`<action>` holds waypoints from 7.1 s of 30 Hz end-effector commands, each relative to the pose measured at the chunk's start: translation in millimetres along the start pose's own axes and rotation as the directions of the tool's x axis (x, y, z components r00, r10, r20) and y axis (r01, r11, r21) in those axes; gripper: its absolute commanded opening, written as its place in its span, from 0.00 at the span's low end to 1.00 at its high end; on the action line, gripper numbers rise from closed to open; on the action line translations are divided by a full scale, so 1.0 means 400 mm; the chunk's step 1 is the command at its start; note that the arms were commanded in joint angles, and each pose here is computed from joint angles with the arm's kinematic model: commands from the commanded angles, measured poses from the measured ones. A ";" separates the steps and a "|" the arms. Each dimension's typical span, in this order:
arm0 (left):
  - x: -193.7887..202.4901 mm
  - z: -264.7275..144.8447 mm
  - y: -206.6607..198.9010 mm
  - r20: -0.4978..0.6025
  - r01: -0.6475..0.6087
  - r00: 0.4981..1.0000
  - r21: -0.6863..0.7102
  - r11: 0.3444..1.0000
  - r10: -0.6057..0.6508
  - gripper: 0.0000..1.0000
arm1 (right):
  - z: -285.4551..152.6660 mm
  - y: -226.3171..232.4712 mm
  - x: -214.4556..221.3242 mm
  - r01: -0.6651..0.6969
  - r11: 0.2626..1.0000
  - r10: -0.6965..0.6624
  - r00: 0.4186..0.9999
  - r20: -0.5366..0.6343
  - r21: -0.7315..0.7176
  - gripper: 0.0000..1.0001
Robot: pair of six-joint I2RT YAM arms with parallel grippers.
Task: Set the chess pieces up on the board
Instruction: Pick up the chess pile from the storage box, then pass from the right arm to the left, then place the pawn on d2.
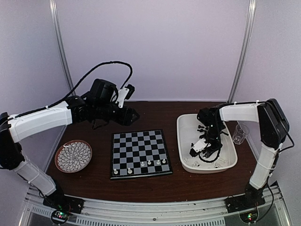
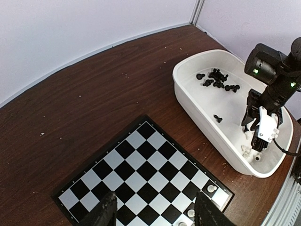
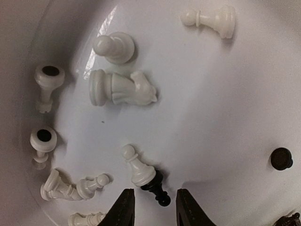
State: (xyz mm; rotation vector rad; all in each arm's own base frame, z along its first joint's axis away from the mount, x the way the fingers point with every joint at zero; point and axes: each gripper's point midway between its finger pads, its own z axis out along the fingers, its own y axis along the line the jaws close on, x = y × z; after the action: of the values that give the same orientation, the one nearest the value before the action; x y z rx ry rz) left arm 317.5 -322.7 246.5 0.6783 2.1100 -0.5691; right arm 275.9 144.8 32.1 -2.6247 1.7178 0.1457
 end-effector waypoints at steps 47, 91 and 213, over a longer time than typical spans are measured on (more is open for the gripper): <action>-0.070 0.320 -0.486 -0.065 0.137 0.989 0.714 0.687 -0.130 0.53 | -0.373 -0.058 -0.138 -0.617 0.783 0.533 0.596 0.601 -0.084 0.10; -0.036 0.392 -0.532 -0.224 0.230 0.971 0.757 0.611 -0.088 0.12 | -0.364 -0.071 -0.142 -0.607 0.792 0.519 0.623 0.585 -0.056 0.10; 0.484 0.135 -0.110 -0.701 -0.255 0.649 0.165 0.953 0.296 0.34 | -0.156 -0.091 0.081 -0.859 0.489 0.783 0.509 0.358 0.153 0.35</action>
State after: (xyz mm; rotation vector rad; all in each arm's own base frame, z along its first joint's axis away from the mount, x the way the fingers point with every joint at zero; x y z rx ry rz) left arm 218.5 -331.8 40.2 1.4533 2.6717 -0.1457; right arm 324.6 125.3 78.1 -1.2685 2.4967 0.1457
